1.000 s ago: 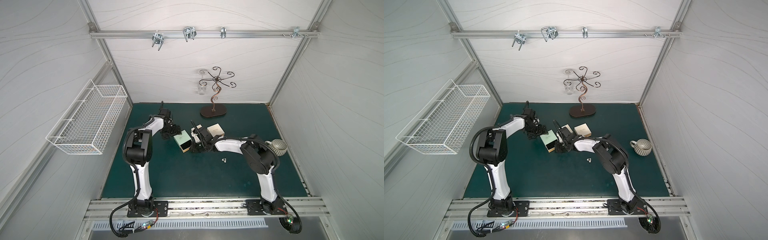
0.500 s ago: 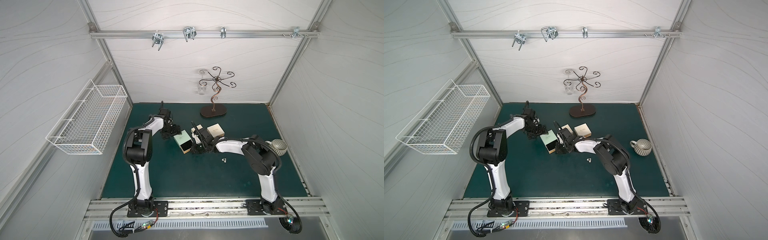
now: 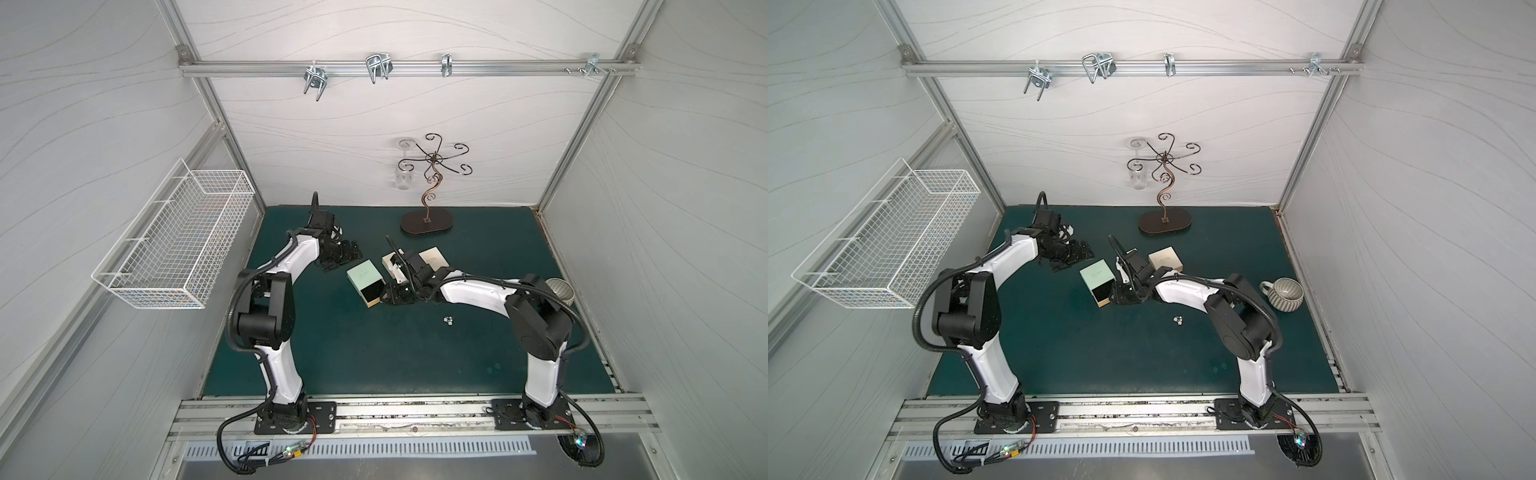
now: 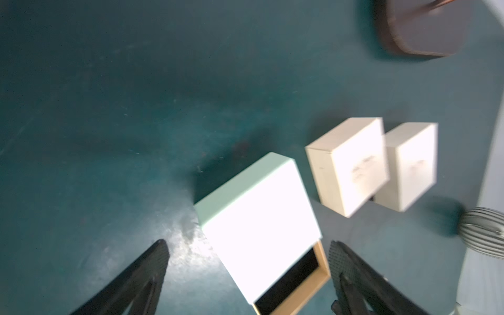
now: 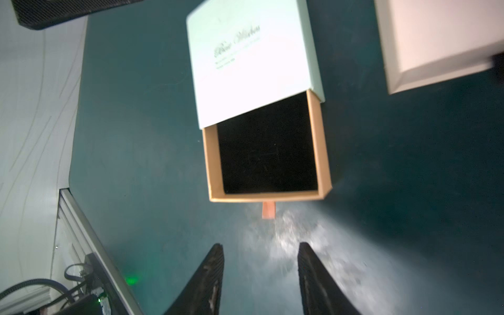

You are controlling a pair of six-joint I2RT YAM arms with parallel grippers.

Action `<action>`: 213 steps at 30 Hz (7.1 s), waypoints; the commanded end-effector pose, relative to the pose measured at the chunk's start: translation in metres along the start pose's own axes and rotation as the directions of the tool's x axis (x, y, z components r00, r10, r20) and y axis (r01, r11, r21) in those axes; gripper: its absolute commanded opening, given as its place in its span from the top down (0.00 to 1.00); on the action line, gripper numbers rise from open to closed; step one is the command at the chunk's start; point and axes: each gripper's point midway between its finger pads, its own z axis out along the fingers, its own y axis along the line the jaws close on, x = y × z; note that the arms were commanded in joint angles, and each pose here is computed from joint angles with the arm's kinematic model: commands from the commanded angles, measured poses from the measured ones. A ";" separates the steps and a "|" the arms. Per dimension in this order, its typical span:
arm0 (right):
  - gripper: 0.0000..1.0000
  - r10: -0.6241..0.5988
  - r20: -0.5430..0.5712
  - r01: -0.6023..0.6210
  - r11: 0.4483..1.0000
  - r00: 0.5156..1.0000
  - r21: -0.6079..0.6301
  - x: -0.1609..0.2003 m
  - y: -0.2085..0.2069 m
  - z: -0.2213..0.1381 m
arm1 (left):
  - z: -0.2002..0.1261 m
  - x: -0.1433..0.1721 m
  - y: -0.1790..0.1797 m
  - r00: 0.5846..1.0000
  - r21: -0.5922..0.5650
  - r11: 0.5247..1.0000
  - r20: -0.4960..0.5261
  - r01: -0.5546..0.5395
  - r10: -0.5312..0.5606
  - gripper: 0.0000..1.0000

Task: Place the earrings into the drawer-style jewelry box
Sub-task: Open the drawer in the jewelry box, then pick up the earring from the center of the board, then insert the earring into the inner lining.

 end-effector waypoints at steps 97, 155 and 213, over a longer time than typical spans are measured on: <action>0.86 0.095 -0.227 -0.006 0.931 0.969 0.365 0.098 -0.167 -0.072 | -0.016 0.212 -0.058 0.990 0.277 0.959 -0.104 -0.063 0.095 0.01; 0.92 -0.164 -0.089 0.168 0.984 0.983 0.050 -0.043 0.013 0.013 | -0.058 0.269 -0.022 0.986 0.254 0.964 -0.165 0.075 -0.033 0.01; 0.74 0.009 -0.047 0.003 0.969 0.999 0.248 0.027 -0.116 -0.098 | -0.039 0.261 -0.032 0.983 0.278 0.956 -0.181 0.094 -0.043 0.01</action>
